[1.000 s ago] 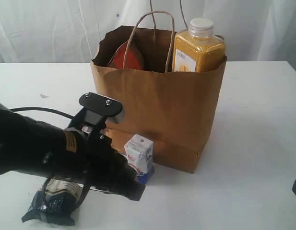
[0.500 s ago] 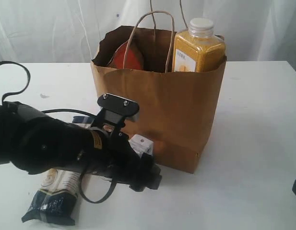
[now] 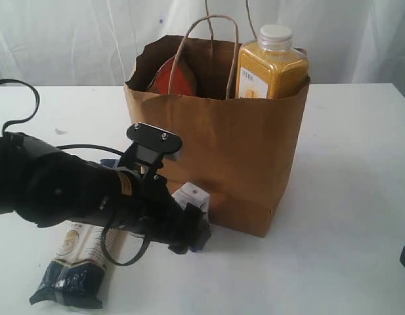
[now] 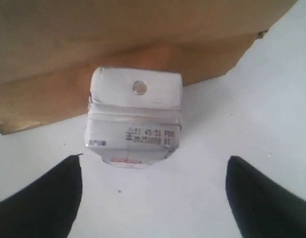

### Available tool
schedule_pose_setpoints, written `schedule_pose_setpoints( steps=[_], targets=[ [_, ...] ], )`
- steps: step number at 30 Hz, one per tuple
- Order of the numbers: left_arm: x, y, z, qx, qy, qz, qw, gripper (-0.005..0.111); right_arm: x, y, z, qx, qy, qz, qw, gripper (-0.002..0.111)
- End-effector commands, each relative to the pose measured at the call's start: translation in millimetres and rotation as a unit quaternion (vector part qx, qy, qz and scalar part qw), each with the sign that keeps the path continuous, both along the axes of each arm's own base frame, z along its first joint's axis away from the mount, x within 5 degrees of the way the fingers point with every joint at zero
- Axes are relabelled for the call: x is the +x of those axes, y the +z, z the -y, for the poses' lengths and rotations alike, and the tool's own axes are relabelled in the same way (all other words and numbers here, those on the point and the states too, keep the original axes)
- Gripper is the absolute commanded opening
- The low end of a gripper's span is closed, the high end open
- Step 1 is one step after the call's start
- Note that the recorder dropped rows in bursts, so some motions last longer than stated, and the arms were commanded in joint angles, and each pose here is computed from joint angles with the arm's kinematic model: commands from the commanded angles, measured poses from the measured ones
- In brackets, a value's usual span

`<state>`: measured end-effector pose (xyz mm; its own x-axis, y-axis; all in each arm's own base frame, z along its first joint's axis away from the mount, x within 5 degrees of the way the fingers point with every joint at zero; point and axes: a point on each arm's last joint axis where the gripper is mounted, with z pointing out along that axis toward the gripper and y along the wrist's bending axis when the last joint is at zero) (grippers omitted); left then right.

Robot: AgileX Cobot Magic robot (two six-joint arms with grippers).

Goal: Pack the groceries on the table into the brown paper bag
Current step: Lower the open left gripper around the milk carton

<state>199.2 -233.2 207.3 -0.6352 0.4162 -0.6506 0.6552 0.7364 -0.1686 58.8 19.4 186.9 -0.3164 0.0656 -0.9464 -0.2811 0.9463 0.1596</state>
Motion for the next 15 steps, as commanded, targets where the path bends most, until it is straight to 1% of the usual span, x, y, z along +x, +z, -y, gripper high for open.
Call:
schedule_pose_setpoints(
  steps=[1, 2, 4, 11, 15],
  targets=[
    [0.6, 0.5, 0.0, 0.012, -0.02, 0.014, 1.0, 0.097, 0.0, -0.7, 0.7, -0.004, -0.003, 0.004, 1.0, 0.0],
    [1.6, 1.5, 0.7, 0.009, -0.023, 0.024, 0.999, 0.1, 0.0, -0.7, 0.7, -0.004, -0.003, 0.004, 1.0, 0.0],
    [2.9, 2.9, 1.5, 0.004, -0.024, 0.036, 0.999, 0.104, 0.0, -0.7, 0.7, -0.004, -0.003, 0.004, 1.0, 0.0],
    [5.1, 4.1, 2.1, -0.004, -0.021, 0.046, 0.999, 0.104, 0.0, -0.7, 0.7, -0.004, -0.003, 0.004, 1.0, 0.0],
    [10.8, 3.3, -1.8, -0.004, -0.01, 0.048, 0.999, 0.103, 0.0, -0.7, 0.7, -0.004, -0.003, 0.004, 1.0, 0.0]
  ],
)
